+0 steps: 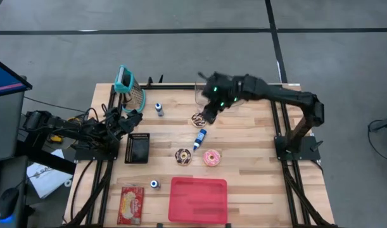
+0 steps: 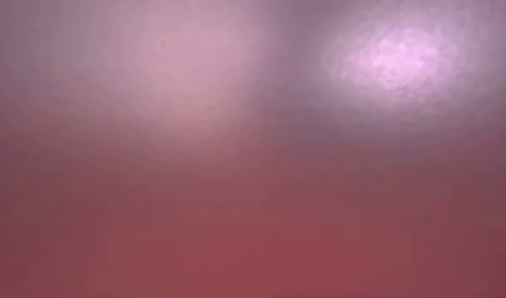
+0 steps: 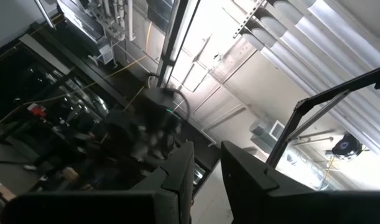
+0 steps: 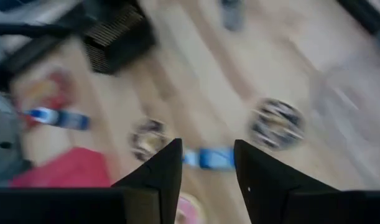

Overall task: Pick & Place Food Item
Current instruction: Put the top left blue food coloring bottle into the transparent bin

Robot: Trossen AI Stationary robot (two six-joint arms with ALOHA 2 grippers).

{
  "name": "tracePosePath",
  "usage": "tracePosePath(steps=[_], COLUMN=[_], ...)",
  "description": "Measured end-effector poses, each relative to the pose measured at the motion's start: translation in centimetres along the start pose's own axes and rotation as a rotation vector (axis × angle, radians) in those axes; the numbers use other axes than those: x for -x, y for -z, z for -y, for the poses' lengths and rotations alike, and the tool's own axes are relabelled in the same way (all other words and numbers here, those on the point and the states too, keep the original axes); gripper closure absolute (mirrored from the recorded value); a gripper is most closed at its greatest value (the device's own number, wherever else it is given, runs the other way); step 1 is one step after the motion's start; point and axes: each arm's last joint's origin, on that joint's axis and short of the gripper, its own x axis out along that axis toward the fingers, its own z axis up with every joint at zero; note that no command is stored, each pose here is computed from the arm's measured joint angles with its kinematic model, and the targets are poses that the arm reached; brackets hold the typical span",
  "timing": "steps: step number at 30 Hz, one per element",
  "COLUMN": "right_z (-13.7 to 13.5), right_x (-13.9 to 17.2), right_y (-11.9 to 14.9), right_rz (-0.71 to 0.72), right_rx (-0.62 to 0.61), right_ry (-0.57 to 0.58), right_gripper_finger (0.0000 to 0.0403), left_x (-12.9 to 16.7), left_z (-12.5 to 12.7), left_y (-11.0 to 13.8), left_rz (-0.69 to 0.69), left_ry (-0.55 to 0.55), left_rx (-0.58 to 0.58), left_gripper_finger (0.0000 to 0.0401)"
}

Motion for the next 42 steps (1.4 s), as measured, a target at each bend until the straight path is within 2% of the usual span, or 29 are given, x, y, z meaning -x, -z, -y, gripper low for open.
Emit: tracePosePath(steps=[3, 6, 10, 13, 17, 20, 23, 27, 31, 35, 42], right_z=[-1.9, -2.8, -3.5, -3.8, -3.8, -3.6, -3.2, -2.4, -1.9, -1.8, -1.7], right_x=[-0.3, -0.2, 1.3, 2.2, 3.8, 4.7, 5.6, 6.8, 7.7, 8.5, 9.0], right_y=[0.6, 1.2, 1.7, 2.1, 2.6, 2.8, 2.7, 2.5, 2.4, 2.5, 2.7], right_rz=[0.012, 0.016, 0.044, 0.065, 0.09, 0.11, 0.147, 0.191, 0.218, 0.236, 0.256], right_rx=[-0.005, -0.016, -0.044, -0.061, -0.083, -0.101, -0.129, -0.159, -0.183, -0.196, -0.197], right_ry=[0.007, 0.041, 0.045, 0.074, 0.102, 0.133, 0.156, 0.176, 0.176, 0.166, 0.178], right_gripper_finger=[0.0266, 0.0266, 0.0267, 0.0266, 0.0266, 0.0265, 0.0264, 0.0264, 0.0264, 0.0265, 0.0266], left_x=[0.0, -0.7, -3.8, -6.3, -8.3, -9.5, -10.5, -12.2, -13.8, -14.6, -14.1], left_z=[0.0, 0.1, 0.9, 1.9, 3.0, 2.9, 1.2, -2.7, -6.2, -9.2, -13.0], left_y=[0.0, 0.3, 1.1, 0.9, -1.3, -2.9, -3.7, -4.1, -4.2, -4.1, -3.5], left_rz=[-0.002, -0.062, -0.302, -0.572, -0.84, -1.007, -1.171, -1.318, -1.344, -1.365, -1.423], left_ry=[0.002, -0.023, -0.141, -0.326, -0.711, -0.898, -1.046, -1.158, -1.274, -1.327, -1.43], left_rx=[0.026, 0.025, -0.101, -0.301, -0.638, -0.774, -0.733, -0.562, -0.5, -0.46, -0.394], left_gripper_finger=[0.0325, 0.0325, 0.0325, 0.0325, 0.0325, 0.0325, 0.0316, 0.0274, 0.0219, 0.0176, 0.0147])
